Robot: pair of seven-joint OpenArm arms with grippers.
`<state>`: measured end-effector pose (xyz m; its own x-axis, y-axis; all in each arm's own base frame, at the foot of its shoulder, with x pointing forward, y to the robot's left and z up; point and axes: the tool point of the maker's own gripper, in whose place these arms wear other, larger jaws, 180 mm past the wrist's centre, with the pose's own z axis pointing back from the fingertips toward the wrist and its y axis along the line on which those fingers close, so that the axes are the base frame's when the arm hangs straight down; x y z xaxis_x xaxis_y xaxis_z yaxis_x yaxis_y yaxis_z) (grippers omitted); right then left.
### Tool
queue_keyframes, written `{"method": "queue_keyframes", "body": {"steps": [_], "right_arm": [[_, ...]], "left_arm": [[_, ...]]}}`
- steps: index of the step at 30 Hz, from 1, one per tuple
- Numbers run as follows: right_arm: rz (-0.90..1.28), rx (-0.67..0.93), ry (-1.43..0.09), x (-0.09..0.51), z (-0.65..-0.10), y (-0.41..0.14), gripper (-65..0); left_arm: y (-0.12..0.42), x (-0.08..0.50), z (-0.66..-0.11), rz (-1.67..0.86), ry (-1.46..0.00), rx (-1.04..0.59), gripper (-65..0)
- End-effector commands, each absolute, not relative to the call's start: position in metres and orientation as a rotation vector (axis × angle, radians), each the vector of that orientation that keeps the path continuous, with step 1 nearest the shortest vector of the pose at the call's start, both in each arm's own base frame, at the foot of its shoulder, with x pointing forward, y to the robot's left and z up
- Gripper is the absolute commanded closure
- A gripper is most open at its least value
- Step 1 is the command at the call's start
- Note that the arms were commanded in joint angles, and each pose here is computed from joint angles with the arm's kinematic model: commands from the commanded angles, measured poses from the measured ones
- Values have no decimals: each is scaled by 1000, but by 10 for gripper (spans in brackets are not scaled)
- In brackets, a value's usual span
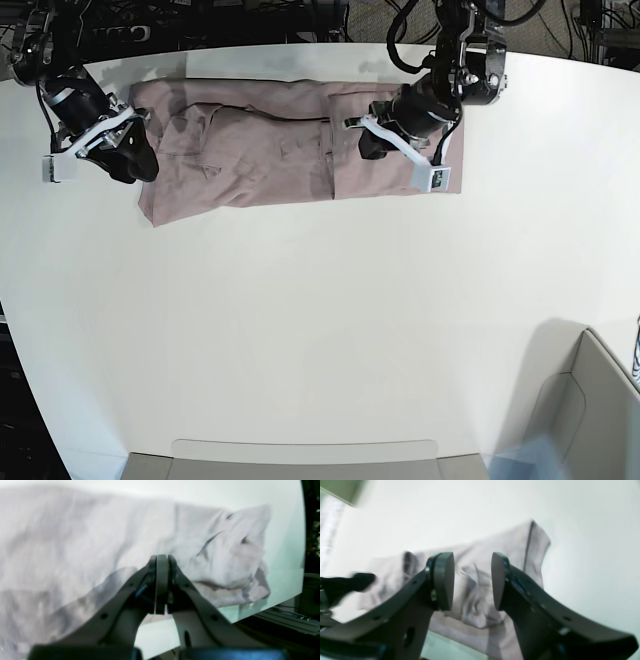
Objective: Fold the T-shirt properly
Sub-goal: 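Fold the held strip end toward the right gripper and lay it down, then grasp the strip end at the right gripper and fold it over the stack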
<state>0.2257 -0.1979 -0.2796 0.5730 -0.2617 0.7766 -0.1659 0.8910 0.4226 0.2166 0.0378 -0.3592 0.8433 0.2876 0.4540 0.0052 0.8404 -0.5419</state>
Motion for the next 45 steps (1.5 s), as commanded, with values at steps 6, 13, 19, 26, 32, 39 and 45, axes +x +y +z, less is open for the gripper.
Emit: {"method": "queue_keyframes", "body": {"steps": [6,13,19,26,32,39,45], "right_arm": [[-126,459,-887,226,-311,-251,-250],[-200,497,-838,230,-346,-269,-250],[-244,543,-766,234,-379,-261,-249],[-215,517,-709,234,-409,-247,-249],[-134,582,-655,231,-417,-207,-249],[-91,652,-688,238,-404,-168,-247],[-43,672,-669,240,-405,-153,-118]], "left_arm": [[34,223,-349,149,-592,-581,0],[34,223,-350,150,-591,-581,0],[34,223,-350,150,-591,-581,0],[37,224,-350,156,-593,-576,0],[35,223,-350,151,-591,-580,0],[39,223,-351,142,-591,-567,0],[41,223,-351,142,-591,-562,0]]}}
